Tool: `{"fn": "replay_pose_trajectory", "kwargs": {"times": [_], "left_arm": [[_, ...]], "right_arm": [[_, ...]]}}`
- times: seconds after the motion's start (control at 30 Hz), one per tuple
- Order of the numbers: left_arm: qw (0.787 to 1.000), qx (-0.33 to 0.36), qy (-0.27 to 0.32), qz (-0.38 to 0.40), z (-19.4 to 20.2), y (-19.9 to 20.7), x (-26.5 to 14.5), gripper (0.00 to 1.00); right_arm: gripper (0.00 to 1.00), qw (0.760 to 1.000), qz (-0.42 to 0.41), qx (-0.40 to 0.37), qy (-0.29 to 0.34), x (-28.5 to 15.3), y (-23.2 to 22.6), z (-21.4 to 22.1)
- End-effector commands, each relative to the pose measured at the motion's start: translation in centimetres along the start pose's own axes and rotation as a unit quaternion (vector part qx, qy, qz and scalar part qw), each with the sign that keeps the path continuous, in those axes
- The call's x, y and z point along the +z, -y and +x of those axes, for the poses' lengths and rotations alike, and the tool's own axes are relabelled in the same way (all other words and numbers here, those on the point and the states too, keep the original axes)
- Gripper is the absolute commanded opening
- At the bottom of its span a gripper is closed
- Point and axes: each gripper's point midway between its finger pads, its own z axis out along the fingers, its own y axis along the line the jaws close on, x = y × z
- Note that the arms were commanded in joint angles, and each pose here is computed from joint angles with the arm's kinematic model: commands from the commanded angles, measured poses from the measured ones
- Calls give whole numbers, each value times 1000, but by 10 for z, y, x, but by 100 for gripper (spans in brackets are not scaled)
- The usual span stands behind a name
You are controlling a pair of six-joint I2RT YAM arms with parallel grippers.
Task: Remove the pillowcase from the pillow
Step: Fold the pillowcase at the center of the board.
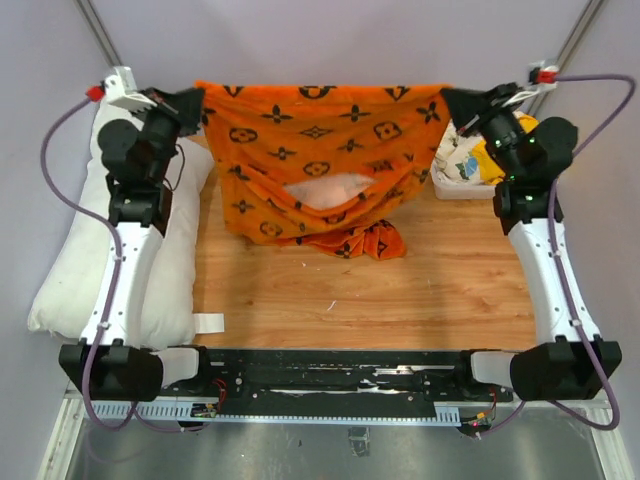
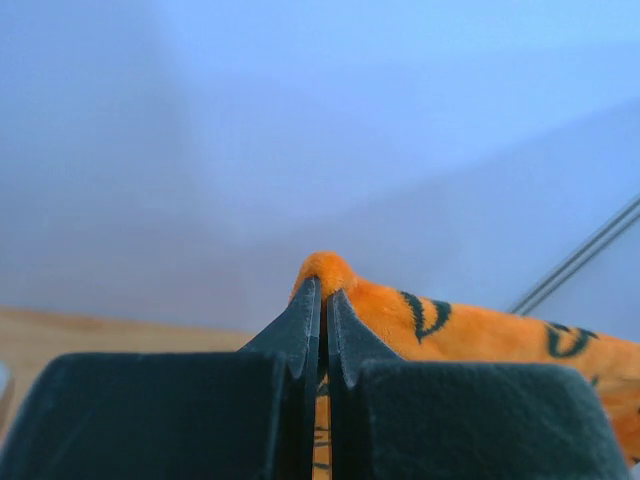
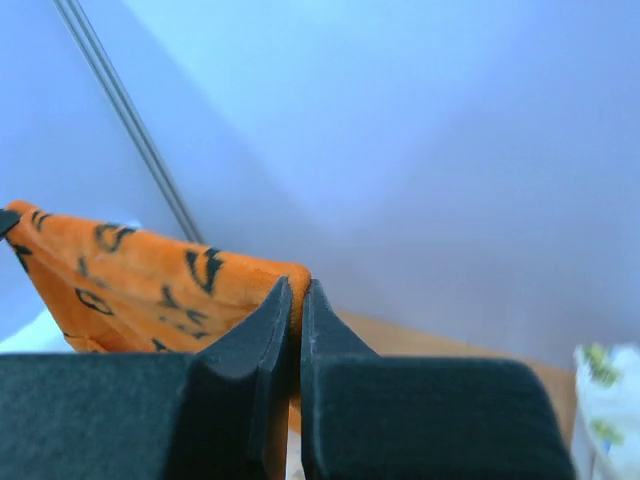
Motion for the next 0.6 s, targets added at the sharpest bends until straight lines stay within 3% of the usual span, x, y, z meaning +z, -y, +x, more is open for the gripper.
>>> {"fn": "replay_pose_trajectory", "kwargs": {"times": [0.0, 0.23, 0.4, 0.57], "left_arm": [[988, 56, 132, 60, -118, 76, -39, 0], [939, 137, 302, 95, -246, 160, -157, 0], [907, 169, 359, 141, -292, 211, -221, 0], [881, 193, 393, 177, -320, 247, -264, 0]], "right_arm": [[1, 988, -4, -86, 130, -31, -50, -123], [1, 939, -12, -206, 275, -131, -155, -251], [1, 902, -27, -258, 344, -197, -219, -305], [1, 873, -13, -297, 386, -242, -252, -335]]}}
